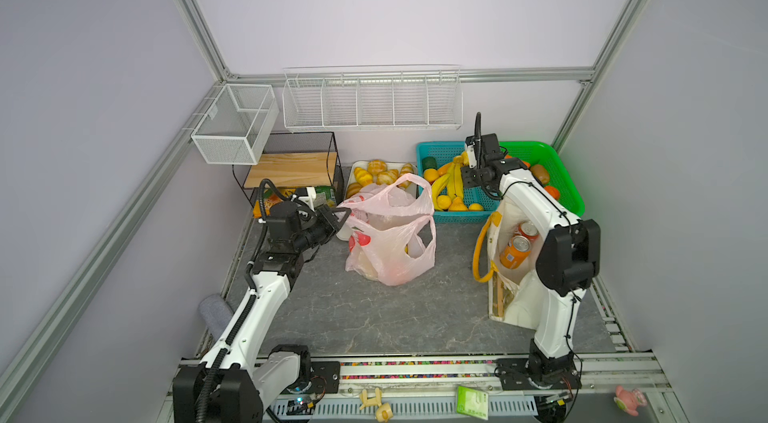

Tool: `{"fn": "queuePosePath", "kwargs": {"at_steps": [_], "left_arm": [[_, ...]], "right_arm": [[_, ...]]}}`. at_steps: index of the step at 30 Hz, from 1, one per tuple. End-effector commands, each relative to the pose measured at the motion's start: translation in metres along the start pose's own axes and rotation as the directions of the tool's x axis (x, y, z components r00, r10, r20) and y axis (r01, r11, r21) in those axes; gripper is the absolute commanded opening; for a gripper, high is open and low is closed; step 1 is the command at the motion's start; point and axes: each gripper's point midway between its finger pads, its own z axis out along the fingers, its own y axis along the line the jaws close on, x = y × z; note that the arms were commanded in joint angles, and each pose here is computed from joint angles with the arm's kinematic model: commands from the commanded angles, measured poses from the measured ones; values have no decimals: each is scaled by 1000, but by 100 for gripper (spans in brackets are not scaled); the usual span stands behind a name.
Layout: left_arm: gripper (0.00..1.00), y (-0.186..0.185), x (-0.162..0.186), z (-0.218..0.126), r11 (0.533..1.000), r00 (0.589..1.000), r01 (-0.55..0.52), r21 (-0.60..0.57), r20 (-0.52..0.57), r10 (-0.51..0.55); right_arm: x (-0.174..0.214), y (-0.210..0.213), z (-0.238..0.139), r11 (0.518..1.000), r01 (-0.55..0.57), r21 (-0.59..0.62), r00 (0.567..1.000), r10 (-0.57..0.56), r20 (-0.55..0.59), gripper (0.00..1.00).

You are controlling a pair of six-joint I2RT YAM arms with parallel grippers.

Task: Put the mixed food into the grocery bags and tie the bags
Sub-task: 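Lower the right gripper into the teal basket and grasp another orange, then carry the orange with the right gripper into the pink bag opening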

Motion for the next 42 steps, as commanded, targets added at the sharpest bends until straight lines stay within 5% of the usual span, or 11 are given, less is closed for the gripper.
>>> {"fn": "queuePosePath", "kwargs": {"at_steps": [1, 7, 15, 23, 35, 38, 42], "left_arm": [[0, 0, -1, -1, 1000, 1000, -4, 11, 9, 4], [0, -3, -1, -2, 1000, 1000, -3, 22, 10, 3], [0, -5, -1, -2, 999, 1000, 6, 38, 5, -6], [0, -1, 1, 0, 1000, 1000, 11, 28, 1, -11], [0, -1, 6, 5, 1000, 1000, 1, 28, -14, -1], [0, -3, 7, 5, 999, 1000, -1, 33, -19, 2], [0, -4, 9, 5, 999, 1000, -6, 34, -24, 7]], "right_arm": [[-14, 23, -43, 993, -39, -112, 991, 52, 122, 42], [22, 57, -117, 960, -67, -271, 976, 119, 183, 42], [105, 108, -126, 892, -89, -444, 993, 111, 26, 42], [125, 176, -153, 716, -19, -697, 1000, 23, -4, 42], [109, 216, -198, 510, 75, -857, 997, -9, 82, 42], [102, 229, -197, 496, 87, -864, 995, -2, 99, 42], [96, 248, -179, 562, 131, -817, 990, -28, 140, 42]]}}
